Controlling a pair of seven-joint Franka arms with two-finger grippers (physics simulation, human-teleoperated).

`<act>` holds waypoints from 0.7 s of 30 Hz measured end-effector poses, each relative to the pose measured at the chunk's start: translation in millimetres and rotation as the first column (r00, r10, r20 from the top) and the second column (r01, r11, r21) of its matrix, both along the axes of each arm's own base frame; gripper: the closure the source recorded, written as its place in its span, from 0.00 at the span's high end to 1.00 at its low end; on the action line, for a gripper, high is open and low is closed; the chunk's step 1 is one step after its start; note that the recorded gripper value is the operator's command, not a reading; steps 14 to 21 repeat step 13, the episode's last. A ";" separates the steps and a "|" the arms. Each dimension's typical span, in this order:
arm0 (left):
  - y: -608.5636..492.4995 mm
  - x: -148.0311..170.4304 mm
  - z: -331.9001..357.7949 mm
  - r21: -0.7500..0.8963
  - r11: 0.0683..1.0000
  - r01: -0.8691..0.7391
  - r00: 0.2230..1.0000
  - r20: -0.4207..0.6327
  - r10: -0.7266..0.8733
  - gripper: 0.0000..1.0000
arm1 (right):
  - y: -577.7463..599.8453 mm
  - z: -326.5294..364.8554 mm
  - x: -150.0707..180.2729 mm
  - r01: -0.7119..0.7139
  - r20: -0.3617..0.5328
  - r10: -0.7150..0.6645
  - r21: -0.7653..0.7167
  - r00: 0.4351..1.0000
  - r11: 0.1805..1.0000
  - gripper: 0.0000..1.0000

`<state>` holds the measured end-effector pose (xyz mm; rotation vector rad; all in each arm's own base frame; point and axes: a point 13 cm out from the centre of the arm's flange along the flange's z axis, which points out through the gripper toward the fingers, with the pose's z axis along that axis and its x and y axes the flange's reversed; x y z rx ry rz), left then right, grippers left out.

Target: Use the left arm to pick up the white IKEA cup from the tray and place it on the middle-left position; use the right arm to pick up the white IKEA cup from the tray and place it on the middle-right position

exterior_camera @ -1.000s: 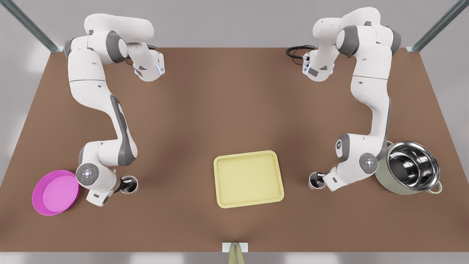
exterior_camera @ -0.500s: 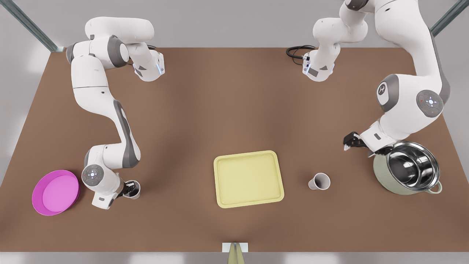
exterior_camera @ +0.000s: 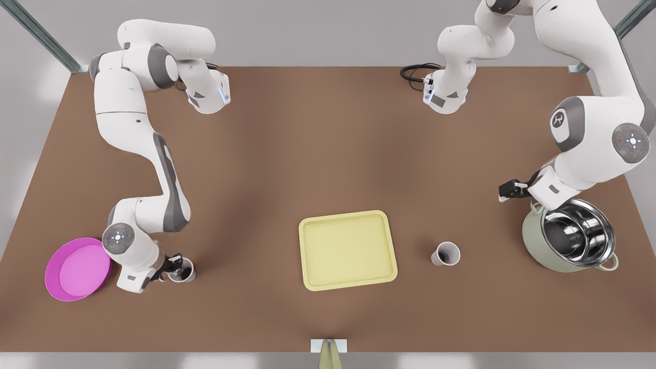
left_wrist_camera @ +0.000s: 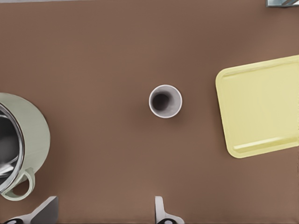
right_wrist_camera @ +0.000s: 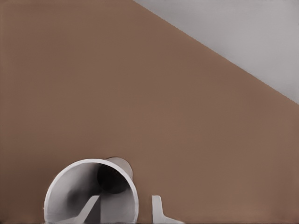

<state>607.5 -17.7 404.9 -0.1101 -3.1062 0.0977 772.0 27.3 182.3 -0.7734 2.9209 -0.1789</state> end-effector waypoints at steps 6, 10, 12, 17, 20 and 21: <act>-38.0 6.7 3.4 0.006 0.999 0.034 0.999 0.011 -0.034 1.00 | 8.1 132.9 -9.2 0.034 0.049 -0.037 0.054 0.998 0.998 1.00; -57.4 12.1 -0.2 0.011 0.999 0.050 0.999 0.014 -0.050 1.00 | -42.6 203.1 -27.6 0.119 0.060 -0.121 0.034 0.991 0.992 1.00; -59.8 12.9 -0.6 0.012 0.999 0.047 0.999 0.016 -0.047 1.00 | -66.3 212.8 -42.3 0.179 0.025 -0.180 0.049 0.983 0.983 1.00; -59.4 13.4 -0.6 0.012 0.999 0.043 0.999 0.017 -0.043 1.00 | -66.9 212.8 -47.6 0.192 0.007 -0.193 0.053 0.981 0.980 1.00; -59.4 13.4 -0.6 0.012 0.999 0.043 0.999 0.017 -0.043 1.00 | -66.9 212.8 -47.6 0.192 0.007 -0.193 0.053 0.981 0.980 1.00; -59.4 13.4 -0.6 0.012 0.999 0.043 0.999 0.017 -0.043 1.00 | -66.9 212.8 -47.6 0.192 0.007 -0.193 0.053 0.981 0.980 1.00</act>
